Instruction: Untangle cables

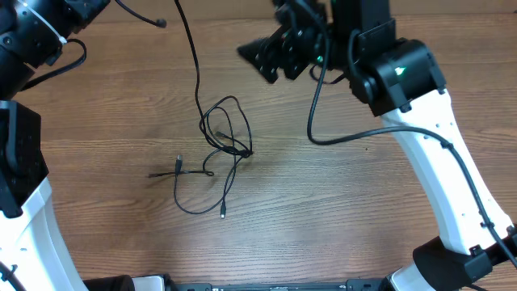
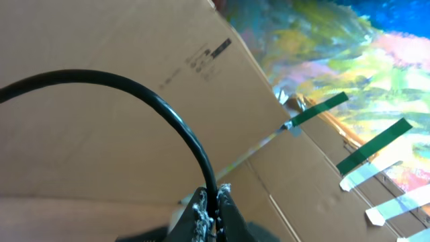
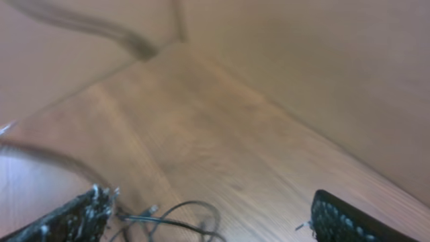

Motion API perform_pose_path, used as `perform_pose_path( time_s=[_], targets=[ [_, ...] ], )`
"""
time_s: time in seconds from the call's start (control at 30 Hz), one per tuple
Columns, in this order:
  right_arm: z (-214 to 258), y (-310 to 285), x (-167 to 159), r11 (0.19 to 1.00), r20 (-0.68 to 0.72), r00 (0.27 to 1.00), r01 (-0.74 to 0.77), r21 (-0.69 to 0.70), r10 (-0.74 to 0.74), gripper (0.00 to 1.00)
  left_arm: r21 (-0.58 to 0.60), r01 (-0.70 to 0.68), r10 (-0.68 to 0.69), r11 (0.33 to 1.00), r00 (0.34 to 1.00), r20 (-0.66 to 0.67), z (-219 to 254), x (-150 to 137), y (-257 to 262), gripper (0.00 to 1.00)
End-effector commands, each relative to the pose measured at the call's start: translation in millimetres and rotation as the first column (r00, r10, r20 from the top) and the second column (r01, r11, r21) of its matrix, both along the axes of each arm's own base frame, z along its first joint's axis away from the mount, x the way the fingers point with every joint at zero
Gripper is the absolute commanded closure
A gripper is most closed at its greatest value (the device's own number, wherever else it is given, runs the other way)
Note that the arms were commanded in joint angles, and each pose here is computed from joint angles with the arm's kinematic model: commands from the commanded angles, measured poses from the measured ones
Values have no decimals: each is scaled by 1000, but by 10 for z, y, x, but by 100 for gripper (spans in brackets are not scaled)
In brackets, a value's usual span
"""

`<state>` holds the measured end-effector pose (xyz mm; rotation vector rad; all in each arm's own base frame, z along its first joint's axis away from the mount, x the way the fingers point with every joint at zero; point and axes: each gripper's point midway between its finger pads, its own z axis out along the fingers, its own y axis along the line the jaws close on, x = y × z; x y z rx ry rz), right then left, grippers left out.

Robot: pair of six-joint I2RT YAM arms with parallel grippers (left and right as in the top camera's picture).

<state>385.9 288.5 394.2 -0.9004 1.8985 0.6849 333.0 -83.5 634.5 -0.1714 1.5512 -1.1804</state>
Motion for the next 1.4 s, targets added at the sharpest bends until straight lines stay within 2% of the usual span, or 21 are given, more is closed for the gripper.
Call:
perform_pose_path(
  time_s=[0.0, 0.13, 0.27, 0.37, 0.47, 0.53, 0.6, 0.73, 0.8, 0.87, 0.93, 1.07, 1.1, 1.13, 1.27, 1.37],
  targets=[
    [-125, 210, -214, 987, 54, 987, -146, -66, 149, 4, -43, -39, 41, 998, 999, 36, 163, -46, 72, 96],
    [-493, 229, -213, 972, 45, 982, -176, -156, 185, 4, -71, -45, 49, 996, 997, 57, 248, -56, 105, 96],
    [-695, 263, -222, 968, 12, 979, -199, -155, 203, 4, -104, -69, 75, 992, 996, 49, 281, -42, 207, 96],
    [-693, 355, -329, 948, 31, 954, -291, -127, 297, 5, -142, -87, 94, 986, 994, 46, 330, -41, 308, 96],
    [-671, 430, -330, 946, 51, 949, -302, -118, 310, 29, -155, -91, 101, 984, 993, 53, 367, -51, 350, 96],
    [-751, 533, -316, 942, 43, 946, -315, -116, 322, 27, -157, -78, 87, 985, 995, 55, 375, -64, 332, 96],
    [-867, 606, -302, 937, 22, 943, -328, -121, 333, 16, -157, -70, 79, 985, 995, 53, 372, -70, 320, 96],
    [-1138, 720, -241, 929, -26, 939, -344, -133, 344, 13, -150, -51, 60, 987, 997, 53, 366, -86, 289, 96],
    [-1240, 773, -207, 927, -37, 937, -350, -136, 348, 26, -146, -41, 49, 988, 997, 52, 361, -95, 274, 96],
    [-1325, 827, -182, 924, -44, 934, -356, -138, 353, 30, -139, -24, 31, 990, 998, 51, 353, -110, 246, 96],
    [-1422, 881, -161, 921, -54, 932, -363, -140, 359, 47, -131, -7, 13, 991, 999, 45, 331, -122, 217, 96],
    [-1629, 918, -119, 924, -110, 933, -356, -140, 343, 53, -122, -2, 6, 992, 999, 32, 292, -119, 206, 96],
    [-1685, 925, -109, 924, -123, 932, -356, -141, 340, 66, -122, -2, 6, 992, 999, 32, 292, -119, 206, 96],
    [-1730, 926, -102, 923, -132, 932, -355, -145, 338, 94, -122, -2, 6, 992, 999, 32, 292, -119, 206, 96],
    [-1800, 897, -62, 940, -180, 943, -308, -147, 280, 96, -119, -3, 7, 993, 999, 34, 292, -119, 206, 96],
    [-1609, 833, -82, 951, -189, 946, -288, -108, 265, 96, -86, -19, 23, 996, 999, 46, 265, -106, 233, 96]
  ],
)
